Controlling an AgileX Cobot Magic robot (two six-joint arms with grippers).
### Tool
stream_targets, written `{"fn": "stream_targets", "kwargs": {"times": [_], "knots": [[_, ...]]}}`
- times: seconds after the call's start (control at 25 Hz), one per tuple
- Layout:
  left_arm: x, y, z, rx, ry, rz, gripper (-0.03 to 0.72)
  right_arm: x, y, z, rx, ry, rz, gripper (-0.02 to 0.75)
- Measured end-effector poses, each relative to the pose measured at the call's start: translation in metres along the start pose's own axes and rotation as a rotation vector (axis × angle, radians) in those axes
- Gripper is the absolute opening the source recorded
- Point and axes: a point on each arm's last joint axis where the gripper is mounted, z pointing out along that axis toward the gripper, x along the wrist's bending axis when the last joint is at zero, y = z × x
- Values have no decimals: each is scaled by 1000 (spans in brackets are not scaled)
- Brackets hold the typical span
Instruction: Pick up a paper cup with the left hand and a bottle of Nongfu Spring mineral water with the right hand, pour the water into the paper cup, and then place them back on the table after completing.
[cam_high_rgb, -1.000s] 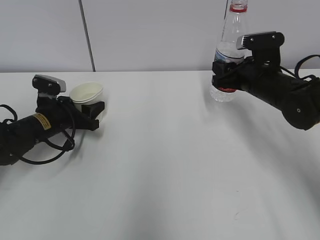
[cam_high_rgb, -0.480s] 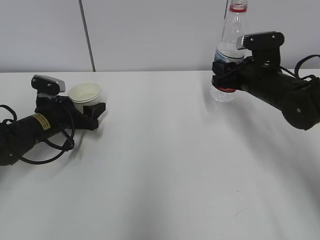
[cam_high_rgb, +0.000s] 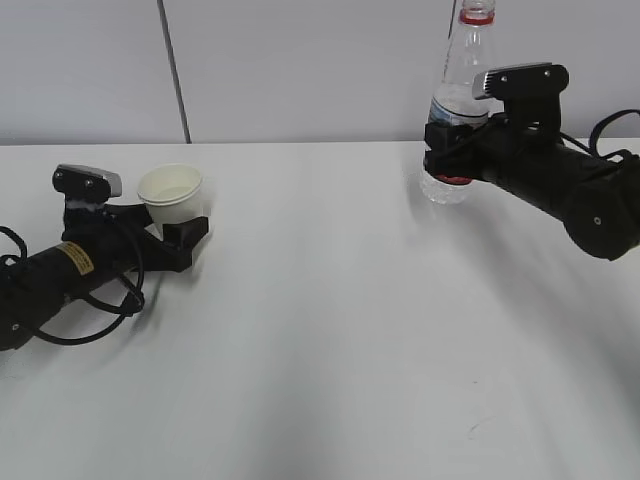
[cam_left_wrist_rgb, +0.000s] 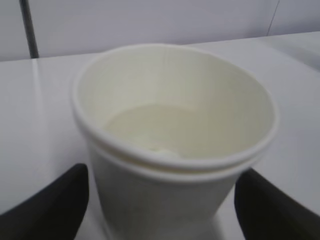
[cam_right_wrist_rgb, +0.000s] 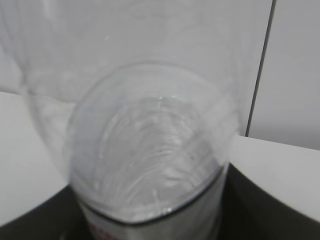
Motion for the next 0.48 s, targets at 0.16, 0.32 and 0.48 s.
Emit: {"fn": "stream_targets", "kwargs": {"times": [0.16, 0.32, 0.48], "knots": [[-5, 4, -11, 6, 11, -7, 547, 0, 0, 0, 0, 0, 0, 389], [-11, 13, -25, 4, 13, -1, 547, 0, 0, 0, 0, 0, 0, 389], [-16, 9, -41, 28, 40, 26, 547, 0, 0, 0, 0, 1, -1, 389]]}}
